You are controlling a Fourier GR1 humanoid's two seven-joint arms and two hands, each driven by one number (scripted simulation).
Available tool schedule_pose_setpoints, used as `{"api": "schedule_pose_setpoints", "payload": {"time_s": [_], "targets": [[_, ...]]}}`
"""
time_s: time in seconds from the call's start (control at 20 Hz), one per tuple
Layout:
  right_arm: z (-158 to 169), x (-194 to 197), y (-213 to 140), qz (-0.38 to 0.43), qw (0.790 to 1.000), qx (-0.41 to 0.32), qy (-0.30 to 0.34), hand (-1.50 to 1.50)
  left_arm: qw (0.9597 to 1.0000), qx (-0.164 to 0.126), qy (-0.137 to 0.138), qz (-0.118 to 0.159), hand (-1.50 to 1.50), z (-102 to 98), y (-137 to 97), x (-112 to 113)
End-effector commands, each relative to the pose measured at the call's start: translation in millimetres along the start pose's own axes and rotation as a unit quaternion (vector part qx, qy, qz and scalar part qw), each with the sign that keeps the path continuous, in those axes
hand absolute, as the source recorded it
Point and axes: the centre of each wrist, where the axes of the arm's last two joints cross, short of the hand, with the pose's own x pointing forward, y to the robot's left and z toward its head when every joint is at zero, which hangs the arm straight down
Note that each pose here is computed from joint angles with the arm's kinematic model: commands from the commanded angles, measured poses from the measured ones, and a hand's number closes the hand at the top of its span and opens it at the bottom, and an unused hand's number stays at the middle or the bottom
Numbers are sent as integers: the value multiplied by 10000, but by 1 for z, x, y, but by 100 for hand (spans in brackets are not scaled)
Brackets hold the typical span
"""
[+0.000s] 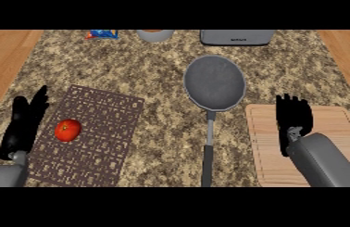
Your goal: Pick the squash from the cutting board and place it in the pan
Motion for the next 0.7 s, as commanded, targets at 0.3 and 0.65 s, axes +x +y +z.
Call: {"api": "schedule_pose_setpoints", "payload": {"time_s": [0.3, 0.65], "targets": [[-23, -16, 15, 377, 9992, -5, -161, 150, 10000, -25, 68, -6, 0, -9, 3, 7], [-22, -12, 8, 743, 9954, -602, -91, 150, 10000, 38, -73, 25, 0, -2, -7, -3]]}}
